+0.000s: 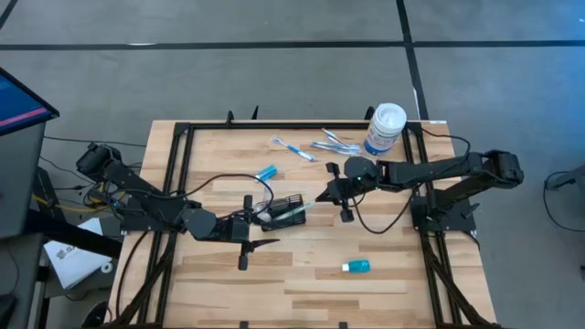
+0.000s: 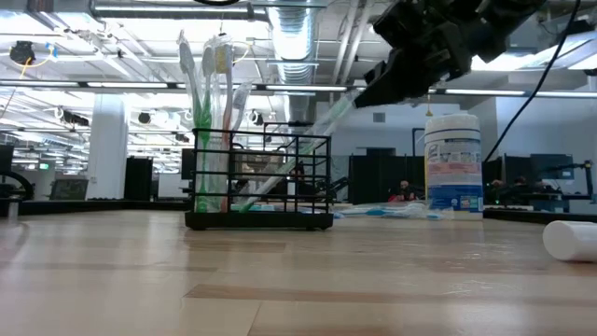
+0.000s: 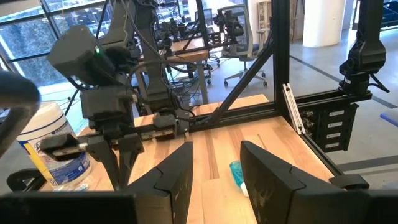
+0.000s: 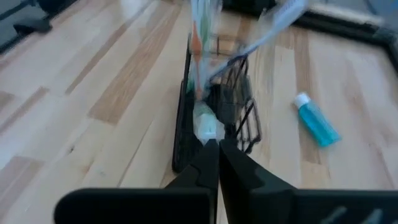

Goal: Pick & Place toothbrushing station
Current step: Put the green toothbrush into the wire organizer

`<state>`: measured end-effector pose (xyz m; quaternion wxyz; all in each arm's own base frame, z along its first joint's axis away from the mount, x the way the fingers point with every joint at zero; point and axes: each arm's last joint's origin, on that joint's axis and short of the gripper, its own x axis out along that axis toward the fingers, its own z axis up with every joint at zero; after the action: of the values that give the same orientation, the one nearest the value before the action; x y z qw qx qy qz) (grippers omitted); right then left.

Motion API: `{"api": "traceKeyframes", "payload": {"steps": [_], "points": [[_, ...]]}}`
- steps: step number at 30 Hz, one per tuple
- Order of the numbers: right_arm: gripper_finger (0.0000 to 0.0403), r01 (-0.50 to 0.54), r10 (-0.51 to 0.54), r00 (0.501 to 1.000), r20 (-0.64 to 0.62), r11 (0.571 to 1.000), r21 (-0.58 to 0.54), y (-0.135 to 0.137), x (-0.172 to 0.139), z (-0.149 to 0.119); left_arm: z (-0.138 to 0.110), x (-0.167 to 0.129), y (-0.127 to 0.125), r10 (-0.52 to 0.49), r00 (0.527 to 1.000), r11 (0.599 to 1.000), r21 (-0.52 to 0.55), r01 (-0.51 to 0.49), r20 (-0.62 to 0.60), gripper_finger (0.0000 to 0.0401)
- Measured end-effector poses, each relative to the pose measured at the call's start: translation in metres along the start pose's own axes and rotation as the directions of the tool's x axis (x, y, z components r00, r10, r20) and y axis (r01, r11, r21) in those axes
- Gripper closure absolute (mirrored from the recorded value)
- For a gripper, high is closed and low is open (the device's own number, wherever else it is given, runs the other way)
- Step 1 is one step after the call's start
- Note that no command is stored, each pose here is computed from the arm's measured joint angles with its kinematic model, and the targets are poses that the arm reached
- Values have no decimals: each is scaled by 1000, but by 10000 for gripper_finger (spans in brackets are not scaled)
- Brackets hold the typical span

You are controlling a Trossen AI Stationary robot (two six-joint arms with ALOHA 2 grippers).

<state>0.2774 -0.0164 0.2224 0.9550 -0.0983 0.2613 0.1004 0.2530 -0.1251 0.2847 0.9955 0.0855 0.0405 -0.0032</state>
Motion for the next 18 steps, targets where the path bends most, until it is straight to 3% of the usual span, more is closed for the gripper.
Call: {"api": "traceKeyframes", "payload": {"steps": [18], "points": [[403,37,-35,997,73,999,-35,-10,-33,43,0,0,0,0,1000,1000,0,0,0,274]]}}
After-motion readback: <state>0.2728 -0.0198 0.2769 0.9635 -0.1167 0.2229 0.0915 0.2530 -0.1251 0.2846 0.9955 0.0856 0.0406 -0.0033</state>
